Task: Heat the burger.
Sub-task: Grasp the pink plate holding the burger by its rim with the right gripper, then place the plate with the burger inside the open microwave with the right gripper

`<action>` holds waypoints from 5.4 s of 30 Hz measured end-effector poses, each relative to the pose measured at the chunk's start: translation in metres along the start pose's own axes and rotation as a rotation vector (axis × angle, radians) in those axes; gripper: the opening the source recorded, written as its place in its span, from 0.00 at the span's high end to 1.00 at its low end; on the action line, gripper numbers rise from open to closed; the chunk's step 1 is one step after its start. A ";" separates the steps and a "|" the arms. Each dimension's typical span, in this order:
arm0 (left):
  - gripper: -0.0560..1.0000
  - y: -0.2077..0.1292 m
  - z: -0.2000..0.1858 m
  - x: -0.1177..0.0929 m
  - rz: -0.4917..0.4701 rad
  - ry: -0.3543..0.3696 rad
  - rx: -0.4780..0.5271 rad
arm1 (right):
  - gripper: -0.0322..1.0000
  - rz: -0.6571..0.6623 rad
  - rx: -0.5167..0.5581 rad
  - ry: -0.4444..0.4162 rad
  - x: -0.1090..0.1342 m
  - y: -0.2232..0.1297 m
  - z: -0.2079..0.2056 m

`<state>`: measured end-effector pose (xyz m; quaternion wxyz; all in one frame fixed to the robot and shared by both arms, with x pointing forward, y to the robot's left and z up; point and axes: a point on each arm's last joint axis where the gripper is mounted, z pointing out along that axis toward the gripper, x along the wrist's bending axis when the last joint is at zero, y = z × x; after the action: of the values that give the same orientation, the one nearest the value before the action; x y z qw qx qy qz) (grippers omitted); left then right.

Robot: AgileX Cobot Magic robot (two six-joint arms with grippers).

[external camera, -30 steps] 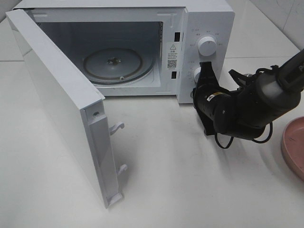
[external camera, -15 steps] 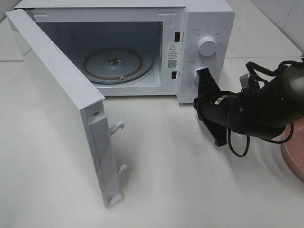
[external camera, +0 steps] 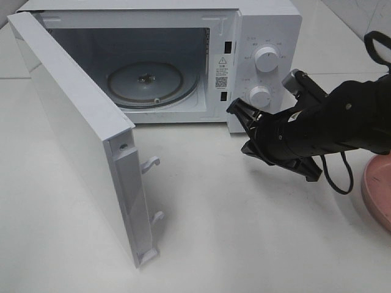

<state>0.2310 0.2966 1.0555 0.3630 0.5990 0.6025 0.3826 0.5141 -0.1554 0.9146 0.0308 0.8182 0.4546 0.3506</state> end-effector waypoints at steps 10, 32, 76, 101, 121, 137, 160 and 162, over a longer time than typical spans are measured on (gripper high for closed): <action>0.03 0.000 0.000 0.000 0.000 0.000 0.000 | 0.95 -0.354 0.249 -0.049 -0.006 -0.010 -0.024; 0.03 0.000 0.000 0.000 0.000 0.000 0.000 | 0.63 -0.698 0.412 -0.337 -0.060 0.038 -0.102; 0.03 0.000 0.000 0.000 0.000 0.000 0.000 | 0.11 -0.738 0.517 -0.526 -0.120 0.052 -0.023; 0.03 0.000 0.000 0.000 0.000 0.000 0.000 | 0.78 -0.773 0.509 -0.551 -0.123 0.056 -0.024; 0.03 0.000 0.000 0.000 0.000 0.000 0.000 | 0.90 -0.870 0.470 -0.748 -0.100 0.043 -0.042; 0.03 0.000 0.000 0.000 0.000 0.000 0.000 | 0.90 -0.989 0.387 -0.793 -0.066 0.027 -0.072; 0.03 0.000 0.000 0.000 0.000 0.000 0.000 | 0.90 -1.248 0.331 -0.690 -0.025 -0.013 -0.112; 0.03 0.000 0.000 0.000 0.000 0.000 0.000 | 0.90 -1.306 0.338 -0.683 -0.021 -0.022 -0.117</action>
<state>0.2310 0.2966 1.0555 0.3630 0.5990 0.6025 0.3826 0.4209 -0.1901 0.9833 0.2456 0.4395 0.8597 -0.0861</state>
